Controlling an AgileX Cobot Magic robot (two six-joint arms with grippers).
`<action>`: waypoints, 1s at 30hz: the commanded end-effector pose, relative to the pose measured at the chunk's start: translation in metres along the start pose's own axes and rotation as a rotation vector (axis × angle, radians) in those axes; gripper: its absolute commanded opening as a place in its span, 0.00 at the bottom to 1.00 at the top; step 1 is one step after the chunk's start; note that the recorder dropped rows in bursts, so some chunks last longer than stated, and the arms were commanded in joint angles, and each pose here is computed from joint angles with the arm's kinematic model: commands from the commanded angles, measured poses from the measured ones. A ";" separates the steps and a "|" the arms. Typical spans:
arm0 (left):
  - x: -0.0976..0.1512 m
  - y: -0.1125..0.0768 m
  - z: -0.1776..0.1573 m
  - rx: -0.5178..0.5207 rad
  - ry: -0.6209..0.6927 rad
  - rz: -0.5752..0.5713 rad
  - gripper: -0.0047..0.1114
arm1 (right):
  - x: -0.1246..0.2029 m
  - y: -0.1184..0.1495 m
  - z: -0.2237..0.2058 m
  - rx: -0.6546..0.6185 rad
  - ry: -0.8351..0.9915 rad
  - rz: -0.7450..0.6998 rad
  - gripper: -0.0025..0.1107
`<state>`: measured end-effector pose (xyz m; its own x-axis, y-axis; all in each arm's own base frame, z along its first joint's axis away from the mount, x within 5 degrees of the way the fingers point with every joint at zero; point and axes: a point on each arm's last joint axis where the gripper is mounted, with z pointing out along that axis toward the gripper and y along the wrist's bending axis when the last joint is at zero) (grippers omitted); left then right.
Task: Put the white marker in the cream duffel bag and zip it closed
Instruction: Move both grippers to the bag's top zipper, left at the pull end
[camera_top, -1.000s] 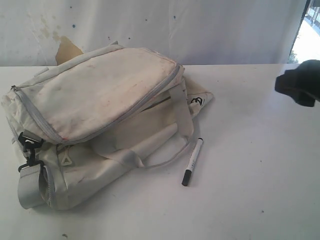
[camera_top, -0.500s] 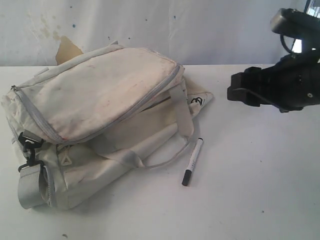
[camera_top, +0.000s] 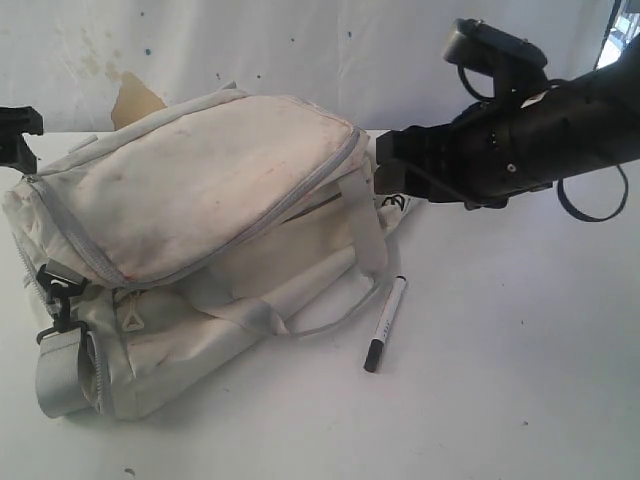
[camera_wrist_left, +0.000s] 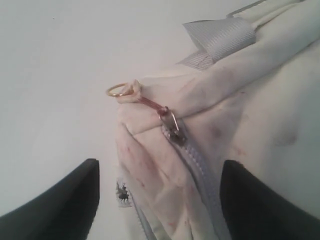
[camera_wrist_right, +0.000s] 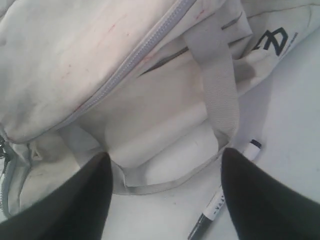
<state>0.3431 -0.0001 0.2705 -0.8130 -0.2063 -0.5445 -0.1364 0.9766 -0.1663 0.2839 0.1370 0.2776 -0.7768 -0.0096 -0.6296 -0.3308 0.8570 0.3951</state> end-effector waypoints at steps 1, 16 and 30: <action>-0.009 0.005 0.015 0.009 0.007 -0.041 0.68 | 0.000 0.004 0.009 -0.006 0.002 -0.016 0.53; -0.032 0.014 0.042 0.193 -0.021 -0.150 0.68 | -0.001 -0.008 0.047 -0.002 -0.010 0.100 0.53; -0.030 0.017 0.011 0.075 0.308 -0.088 0.89 | -0.051 -0.001 0.096 -0.064 0.003 0.070 0.68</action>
<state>0.3813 0.0190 0.2701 -0.9040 -0.2375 -0.3555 -0.1360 0.9480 -0.2876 0.3642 0.1818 0.2425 -0.8149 0.0532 -0.5772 -0.2909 0.8238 0.4866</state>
